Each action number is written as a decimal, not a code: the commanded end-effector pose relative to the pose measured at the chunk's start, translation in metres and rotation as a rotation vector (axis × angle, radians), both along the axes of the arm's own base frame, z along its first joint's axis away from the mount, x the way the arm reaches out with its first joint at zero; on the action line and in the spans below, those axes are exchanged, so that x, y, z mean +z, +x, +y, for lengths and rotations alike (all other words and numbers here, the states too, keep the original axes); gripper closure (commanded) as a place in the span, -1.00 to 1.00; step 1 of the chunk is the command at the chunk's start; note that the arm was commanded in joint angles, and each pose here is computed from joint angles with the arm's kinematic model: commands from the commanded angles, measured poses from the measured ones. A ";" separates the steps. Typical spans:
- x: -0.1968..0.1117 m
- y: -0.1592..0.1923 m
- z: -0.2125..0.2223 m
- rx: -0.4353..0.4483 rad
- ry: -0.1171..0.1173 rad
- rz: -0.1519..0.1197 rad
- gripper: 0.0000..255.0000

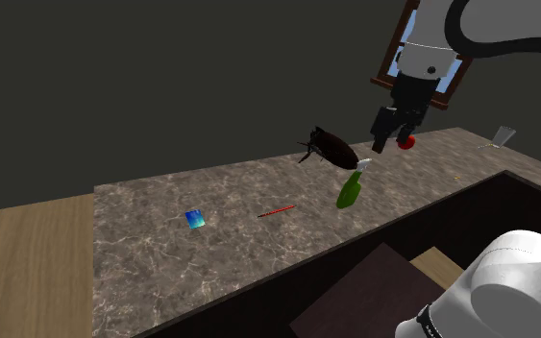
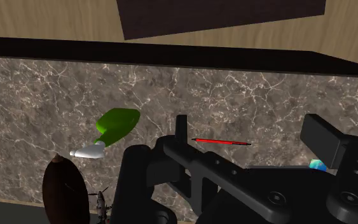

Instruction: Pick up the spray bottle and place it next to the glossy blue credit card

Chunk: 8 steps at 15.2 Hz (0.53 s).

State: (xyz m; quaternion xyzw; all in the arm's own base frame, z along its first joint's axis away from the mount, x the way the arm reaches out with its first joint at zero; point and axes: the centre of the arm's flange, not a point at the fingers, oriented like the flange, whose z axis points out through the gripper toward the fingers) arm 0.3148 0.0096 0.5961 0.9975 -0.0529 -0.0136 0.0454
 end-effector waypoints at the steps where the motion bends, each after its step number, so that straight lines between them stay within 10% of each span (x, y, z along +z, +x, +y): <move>1: 0.000 0.000 0.000 0.000 0.000 0.000 -1.00; 8: -0.046 0.001 -0.079 0.310 0.001 0.016 -1.00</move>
